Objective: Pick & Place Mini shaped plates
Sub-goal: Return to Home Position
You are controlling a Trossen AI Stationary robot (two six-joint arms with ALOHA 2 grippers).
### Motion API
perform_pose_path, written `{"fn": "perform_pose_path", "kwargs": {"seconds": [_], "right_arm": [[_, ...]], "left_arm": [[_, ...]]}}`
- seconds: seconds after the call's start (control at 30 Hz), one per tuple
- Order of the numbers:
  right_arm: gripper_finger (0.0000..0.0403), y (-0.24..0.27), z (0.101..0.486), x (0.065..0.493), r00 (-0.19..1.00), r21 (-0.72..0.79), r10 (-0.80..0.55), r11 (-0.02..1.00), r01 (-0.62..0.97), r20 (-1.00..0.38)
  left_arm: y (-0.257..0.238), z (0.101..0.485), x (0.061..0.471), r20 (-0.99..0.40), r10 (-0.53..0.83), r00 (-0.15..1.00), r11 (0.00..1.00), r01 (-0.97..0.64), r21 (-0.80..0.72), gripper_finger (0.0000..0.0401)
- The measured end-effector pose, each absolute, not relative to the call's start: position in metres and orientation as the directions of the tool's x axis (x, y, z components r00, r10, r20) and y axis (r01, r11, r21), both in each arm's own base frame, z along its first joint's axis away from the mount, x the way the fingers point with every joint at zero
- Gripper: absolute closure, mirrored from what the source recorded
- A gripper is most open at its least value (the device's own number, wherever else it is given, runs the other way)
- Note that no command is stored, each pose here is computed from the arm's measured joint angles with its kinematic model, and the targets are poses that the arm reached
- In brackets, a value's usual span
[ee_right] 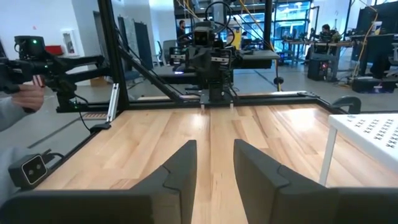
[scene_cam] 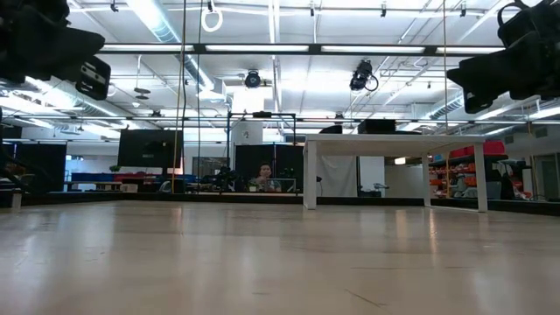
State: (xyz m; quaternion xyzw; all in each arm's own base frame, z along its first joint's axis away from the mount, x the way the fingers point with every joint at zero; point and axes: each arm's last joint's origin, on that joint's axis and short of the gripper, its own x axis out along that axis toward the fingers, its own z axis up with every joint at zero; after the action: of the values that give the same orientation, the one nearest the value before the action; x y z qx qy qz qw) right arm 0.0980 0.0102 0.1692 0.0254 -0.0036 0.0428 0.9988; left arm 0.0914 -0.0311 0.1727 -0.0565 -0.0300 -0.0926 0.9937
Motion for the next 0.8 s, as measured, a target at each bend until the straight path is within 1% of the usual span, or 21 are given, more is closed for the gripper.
{"fn": "perform_pose_path", "kwargs": {"seconds": [0.1,0.27,0.53,0.8], "right_arm": [[0.0293,0.0102,0.1692,0.098,0.996,0.05,0.085,0.995,-0.085,0.01],[0.0293,0.0102,0.1692,0.098,0.996,0.05,0.085,0.995,-0.086,0.01],[0.0293,0.0102,0.1693,0.098,0.996,0.05,0.085,0.995,-0.086,0.01],[0.0293,0.0102,0.1692,0.098,0.996,0.05,0.085,0.995,-0.085,0.01]], "left_arm": [[-0.0318,0.1721,0.0916,0.066,-0.202,0.977,0.972,0.208,-0.104,0.0396],[-0.0311,0.1698,0.0928,0.039,-0.164,0.986,0.977,0.168,-0.129,0.0396],[-0.0311,0.1701,0.0931,0.042,-0.16,0.986,0.977,0.165,-0.136,0.0382],[-0.031,0.1705,0.0931,0.047,-0.156,0.987,0.977,0.161,-0.138,0.0381]]}}
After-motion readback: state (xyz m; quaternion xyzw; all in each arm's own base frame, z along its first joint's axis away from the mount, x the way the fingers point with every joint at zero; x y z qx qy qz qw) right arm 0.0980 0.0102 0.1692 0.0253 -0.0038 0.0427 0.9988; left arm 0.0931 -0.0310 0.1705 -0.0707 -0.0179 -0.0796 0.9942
